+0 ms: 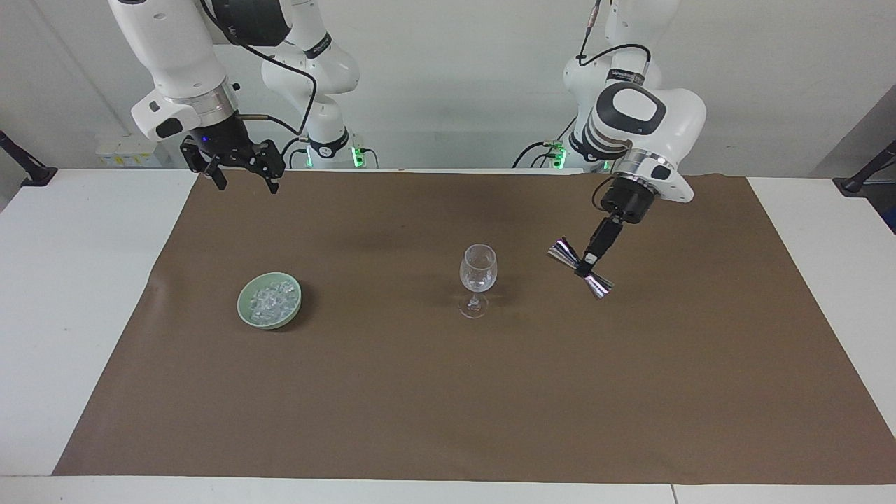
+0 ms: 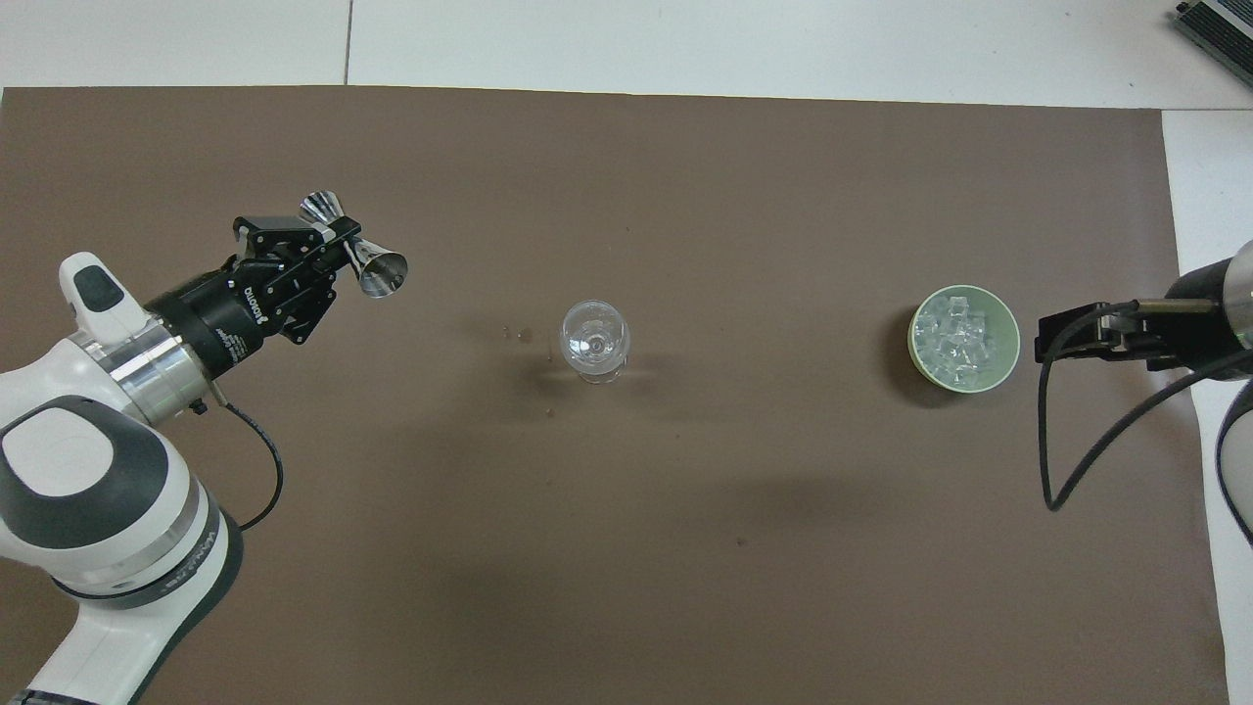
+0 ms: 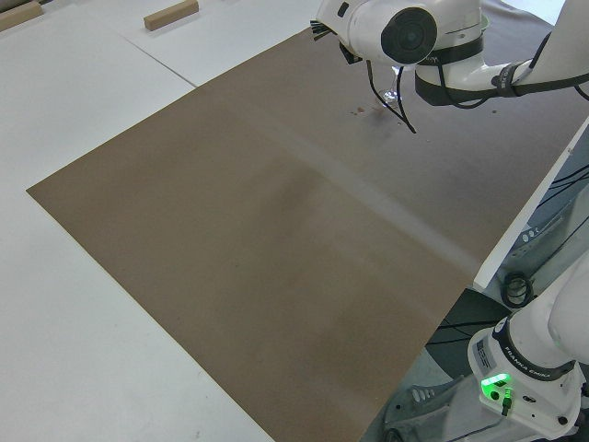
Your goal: Pour wine and add ice with both arms
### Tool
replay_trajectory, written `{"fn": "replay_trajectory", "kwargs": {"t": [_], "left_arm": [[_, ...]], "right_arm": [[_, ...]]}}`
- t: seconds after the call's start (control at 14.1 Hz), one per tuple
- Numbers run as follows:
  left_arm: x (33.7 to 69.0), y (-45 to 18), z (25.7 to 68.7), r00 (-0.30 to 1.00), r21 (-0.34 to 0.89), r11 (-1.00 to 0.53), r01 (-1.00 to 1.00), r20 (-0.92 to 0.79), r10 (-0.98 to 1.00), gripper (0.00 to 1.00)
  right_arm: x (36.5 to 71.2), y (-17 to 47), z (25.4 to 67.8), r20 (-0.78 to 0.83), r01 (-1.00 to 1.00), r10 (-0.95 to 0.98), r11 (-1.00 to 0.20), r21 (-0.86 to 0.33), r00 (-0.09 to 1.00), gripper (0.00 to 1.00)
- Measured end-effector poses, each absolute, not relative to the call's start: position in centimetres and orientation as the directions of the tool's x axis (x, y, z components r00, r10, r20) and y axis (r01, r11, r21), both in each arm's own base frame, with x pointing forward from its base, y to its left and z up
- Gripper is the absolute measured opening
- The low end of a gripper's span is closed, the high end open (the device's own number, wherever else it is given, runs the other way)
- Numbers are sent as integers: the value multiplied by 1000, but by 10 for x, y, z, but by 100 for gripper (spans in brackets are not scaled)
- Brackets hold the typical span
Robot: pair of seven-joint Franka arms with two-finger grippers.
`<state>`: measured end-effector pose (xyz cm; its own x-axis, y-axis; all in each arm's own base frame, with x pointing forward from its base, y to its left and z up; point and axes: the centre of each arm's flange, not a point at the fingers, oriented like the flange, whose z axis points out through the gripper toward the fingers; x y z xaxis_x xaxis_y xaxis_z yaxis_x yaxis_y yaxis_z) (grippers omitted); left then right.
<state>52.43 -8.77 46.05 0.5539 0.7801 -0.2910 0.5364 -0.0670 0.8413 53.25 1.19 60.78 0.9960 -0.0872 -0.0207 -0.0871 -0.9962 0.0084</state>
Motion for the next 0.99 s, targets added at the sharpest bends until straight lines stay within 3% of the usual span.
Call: {"fn": "replay_trajectory", "kwargs": {"t": [0.43,0.99], "left_arm": [[513,10,444,440,682,96,725,-565,698,22],[492,81,406,259,466,268,843,-789,558,22]], "right_arm": [[542,21,583,2,-4,-4,-1000,7,1000,100],[589,7,468,113,41,42,-999,11,993,100]]}}
